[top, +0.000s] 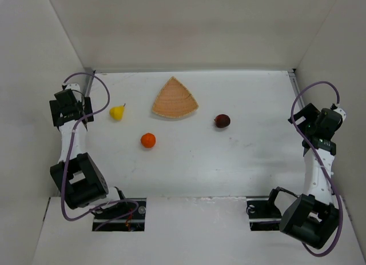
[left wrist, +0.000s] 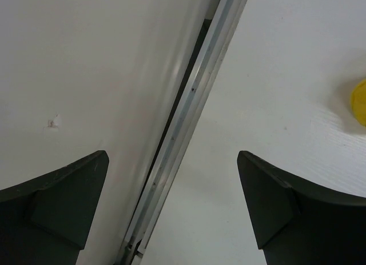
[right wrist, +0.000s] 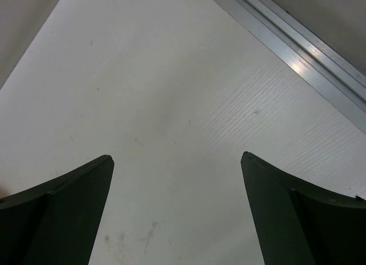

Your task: Place and organize the fake fruits in the fruit bowl

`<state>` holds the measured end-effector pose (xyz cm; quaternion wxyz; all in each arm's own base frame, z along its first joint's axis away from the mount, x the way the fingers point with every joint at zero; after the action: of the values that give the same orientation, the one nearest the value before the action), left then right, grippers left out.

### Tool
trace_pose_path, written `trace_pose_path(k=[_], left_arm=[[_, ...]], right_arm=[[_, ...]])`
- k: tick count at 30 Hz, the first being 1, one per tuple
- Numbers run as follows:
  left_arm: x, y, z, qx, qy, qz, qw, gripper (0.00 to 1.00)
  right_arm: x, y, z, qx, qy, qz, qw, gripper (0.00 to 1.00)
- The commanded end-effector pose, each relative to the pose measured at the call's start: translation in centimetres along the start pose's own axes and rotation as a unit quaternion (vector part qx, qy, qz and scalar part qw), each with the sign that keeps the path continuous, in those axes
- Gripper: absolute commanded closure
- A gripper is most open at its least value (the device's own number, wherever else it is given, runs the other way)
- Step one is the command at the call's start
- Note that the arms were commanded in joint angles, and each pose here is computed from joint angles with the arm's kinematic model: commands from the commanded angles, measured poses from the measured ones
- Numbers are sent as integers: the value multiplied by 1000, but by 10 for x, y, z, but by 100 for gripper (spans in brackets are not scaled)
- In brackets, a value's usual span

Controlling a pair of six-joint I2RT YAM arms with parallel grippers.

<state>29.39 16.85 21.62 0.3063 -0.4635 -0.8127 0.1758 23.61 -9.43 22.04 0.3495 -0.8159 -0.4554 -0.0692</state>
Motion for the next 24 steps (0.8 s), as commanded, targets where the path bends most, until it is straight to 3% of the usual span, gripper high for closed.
trace_pose_path(k=[1,7,11,16,24], left_arm=[[5,-11,-25,-46,-9,-37,998,0],[-9,-20,-36,-42,-15,-4,999,1],[-41,-24,-52,-55,14,96,994,0],[-72,2,-60,-33,28,218,975,0],[-117,50,-65,-6,51,276,960,0]], right_arm=[[5,-1,-6,-19,-5,-15,1000,0],[5,1,-6,-17,-7,-15,1000,0],[5,2,-5,-15,-6,-14,1000,0],[8,5,4,-4,-11,-24,1000,0],[19,7,16,18,-19,-40,999,0]])
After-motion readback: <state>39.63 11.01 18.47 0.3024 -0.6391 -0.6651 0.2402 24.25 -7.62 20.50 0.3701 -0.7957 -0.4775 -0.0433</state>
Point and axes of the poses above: each gripper's point midway between its finger pads, its own y axis out along the fingers, its own x axis along the line the jaws close on, z = x × y, the point moved 8 cm from there along -y, back along the fingers, and after that the axes turned 1 degree about y, right-handed, at the moved point
